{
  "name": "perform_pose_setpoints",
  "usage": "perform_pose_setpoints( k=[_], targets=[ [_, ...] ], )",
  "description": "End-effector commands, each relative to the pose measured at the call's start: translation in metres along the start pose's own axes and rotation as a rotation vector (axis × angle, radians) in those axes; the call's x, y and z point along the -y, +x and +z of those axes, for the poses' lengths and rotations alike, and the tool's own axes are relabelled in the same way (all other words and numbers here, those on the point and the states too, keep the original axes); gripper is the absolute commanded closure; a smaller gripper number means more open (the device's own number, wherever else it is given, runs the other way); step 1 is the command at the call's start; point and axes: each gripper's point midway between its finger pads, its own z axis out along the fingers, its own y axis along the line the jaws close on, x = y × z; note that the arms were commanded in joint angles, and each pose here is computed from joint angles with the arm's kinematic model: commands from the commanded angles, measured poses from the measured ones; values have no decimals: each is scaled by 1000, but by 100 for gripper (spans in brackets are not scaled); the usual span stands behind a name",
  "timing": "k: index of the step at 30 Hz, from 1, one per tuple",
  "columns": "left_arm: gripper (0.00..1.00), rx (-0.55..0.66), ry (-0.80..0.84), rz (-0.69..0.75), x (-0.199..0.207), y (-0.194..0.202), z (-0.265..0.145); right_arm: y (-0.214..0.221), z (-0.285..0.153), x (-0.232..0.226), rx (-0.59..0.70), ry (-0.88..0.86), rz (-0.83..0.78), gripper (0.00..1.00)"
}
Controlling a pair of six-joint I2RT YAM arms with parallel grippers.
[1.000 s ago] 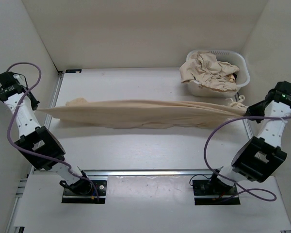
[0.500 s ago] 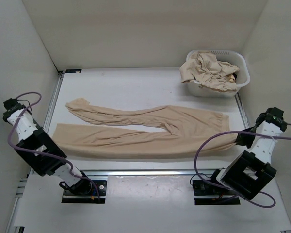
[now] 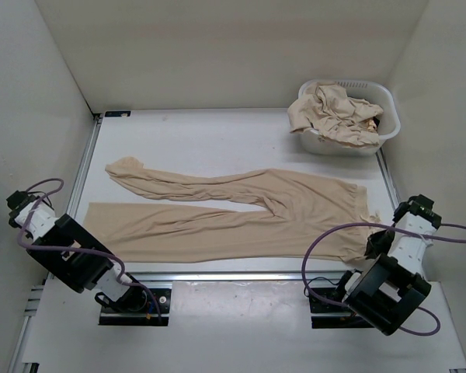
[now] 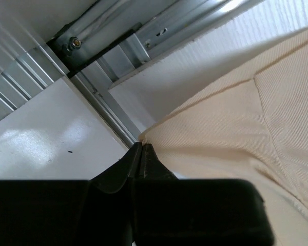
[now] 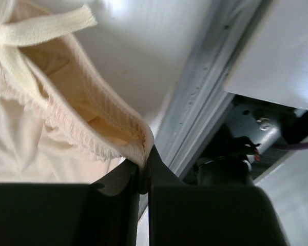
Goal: Fold and stack the trousers
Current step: Flatten the trousers out
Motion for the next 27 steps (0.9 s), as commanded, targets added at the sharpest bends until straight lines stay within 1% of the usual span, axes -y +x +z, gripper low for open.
perform_pose_setpoints(
  k=[1,3,6,9,12,13,14,15,16,17,18,19,20,21,24,25,27],
  targets=[
    [86,78,-43,-43,-13,-14,-3,-9,-5,23,66,114,61,100],
    [86,75,-58,-52,-18,-14,-3,-19,-17,28,105,140,112,100],
    [86,84,-88,-56,-23,-16,-3,-33,-31,24,142,146,138,100],
    [86,51,-110,-57,-28,-10,4,-31,-30,31,134,184,134,100],
    [86,29,-110,-51,-27,-1,8,-31,-31,40,165,221,155,100],
    [77,17,-120,-48,-28,3,10,-29,-30,45,158,245,152,100],
    [34,-23,-110,-38,-26,13,9,-30,-30,48,170,261,151,78],
    [34,-23,-110,-38,-26,13,9,-30,-30,48,170,261,151,69],
    [25,-9,-74,-41,-22,5,2,-32,-30,47,176,256,144,63],
    [23,-10,-46,-41,-18,2,-5,-32,-30,47,176,256,144,58],
    [23,-12,-13,-41,-14,-1,-12,-36,-31,45,182,252,134,50],
    [23,-38,48,-18,-1,2,-21,-36,-31,45,181,253,124,47],
    [23,-6,71,-12,3,-10,-33,-35,-25,39,161,224,125,45],
    [23,-2,89,6,9,-12,-38,-35,-25,36,157,206,111,42],
    [23,2,184,109,49,-11,-43,-28,-12,26,113,150,70,39],
    [24,14,200,173,66,-8,-43,-20,-7,17,62,98,35,39],
    [24,2,176,229,80,-5,-21,-15,-4,5,43,42,-3,39]
  ],
)
